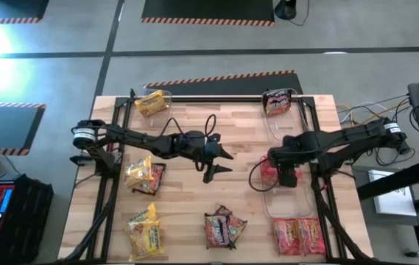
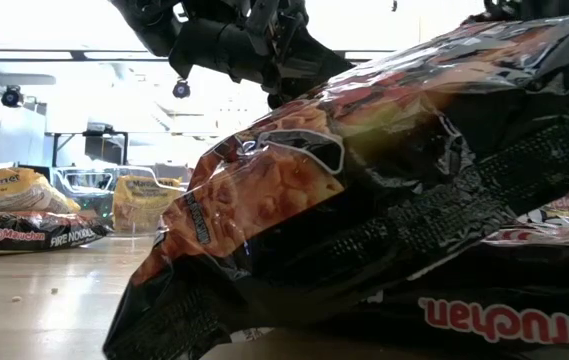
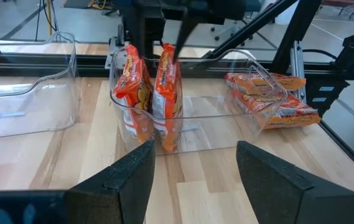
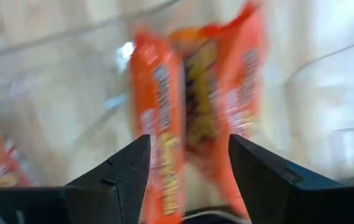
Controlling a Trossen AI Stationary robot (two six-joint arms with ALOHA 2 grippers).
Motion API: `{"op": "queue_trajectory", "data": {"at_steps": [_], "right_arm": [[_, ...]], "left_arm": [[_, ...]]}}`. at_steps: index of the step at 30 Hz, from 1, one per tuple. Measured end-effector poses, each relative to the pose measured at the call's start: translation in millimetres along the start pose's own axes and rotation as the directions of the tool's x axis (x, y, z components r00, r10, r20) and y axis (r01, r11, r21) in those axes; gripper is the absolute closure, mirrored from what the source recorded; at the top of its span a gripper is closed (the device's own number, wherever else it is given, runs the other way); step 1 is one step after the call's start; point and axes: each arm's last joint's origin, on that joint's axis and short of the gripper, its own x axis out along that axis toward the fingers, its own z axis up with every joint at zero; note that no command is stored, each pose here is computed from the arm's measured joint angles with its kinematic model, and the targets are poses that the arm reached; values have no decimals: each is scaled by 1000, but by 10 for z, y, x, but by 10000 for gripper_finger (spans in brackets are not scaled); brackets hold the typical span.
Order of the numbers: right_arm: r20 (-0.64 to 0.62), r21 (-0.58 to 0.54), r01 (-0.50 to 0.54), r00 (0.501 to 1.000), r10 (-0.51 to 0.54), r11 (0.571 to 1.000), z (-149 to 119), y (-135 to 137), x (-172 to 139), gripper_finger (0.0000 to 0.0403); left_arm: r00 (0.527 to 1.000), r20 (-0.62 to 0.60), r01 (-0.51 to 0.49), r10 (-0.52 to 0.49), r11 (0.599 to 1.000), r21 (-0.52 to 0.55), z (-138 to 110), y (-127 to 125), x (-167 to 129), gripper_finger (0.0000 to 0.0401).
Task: Sort Maruchan noodles
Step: Put the black noodle pack into the top right transparent bin
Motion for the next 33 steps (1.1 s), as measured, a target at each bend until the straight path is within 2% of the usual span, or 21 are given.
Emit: {"op": "queue_trajectory", "data": {"at_steps": [4, 6, 9, 11, 16, 19, 24, 28, 33], "right_arm": [[110, 28, 106, 988, -109, 994, 82, -20, -125, 197], [183, 78, 97, 977, -110, 992, 148, -5, -140, 197], [319, 124, 6, 947, -46, 992, 283, 51, -148, 197], [406, 117, -90, 913, 35, 989, 379, 116, -141, 197], [572, 61, -330, 785, 237, 942, 560, 292, -84, 197], [596, 95, -414, 752, 281, 905, 589, 394, 38, 197], [582, 156, -489, 748, 320, 858, 613, 592, 216, 197], [582, 145, -530, 728, 361, 835, 667, 786, 315, 197], [586, 128, -548, 714, 383, 827, 777, 967, 323, 197]], "left_arm": [[1000, 0, 0, 0, 1000, -1, 0, 0, 0, 193], [1000, -5, 7, -7, 1000, -11, -5, -5, 1, 193], [1000, -23, 16, -17, 999, -43, -23, -25, 4, 193], [999, -36, 18, -21, 998, -68, -36, -35, 6, 193], [993, -96, 48, -63, 988, -147, -111, -117, 14, 193], [979, -129, 128, -156, 971, -202, -169, -251, 21, 193], [946, -203, 195, -251, 945, -261, -216, -538, -38, 193], [937, -229, 210, -262, 951, -226, -235, -870, -64, 193], [940, -262, 181, -220, 969, -166, -306, -1217, -91, 193]]}}
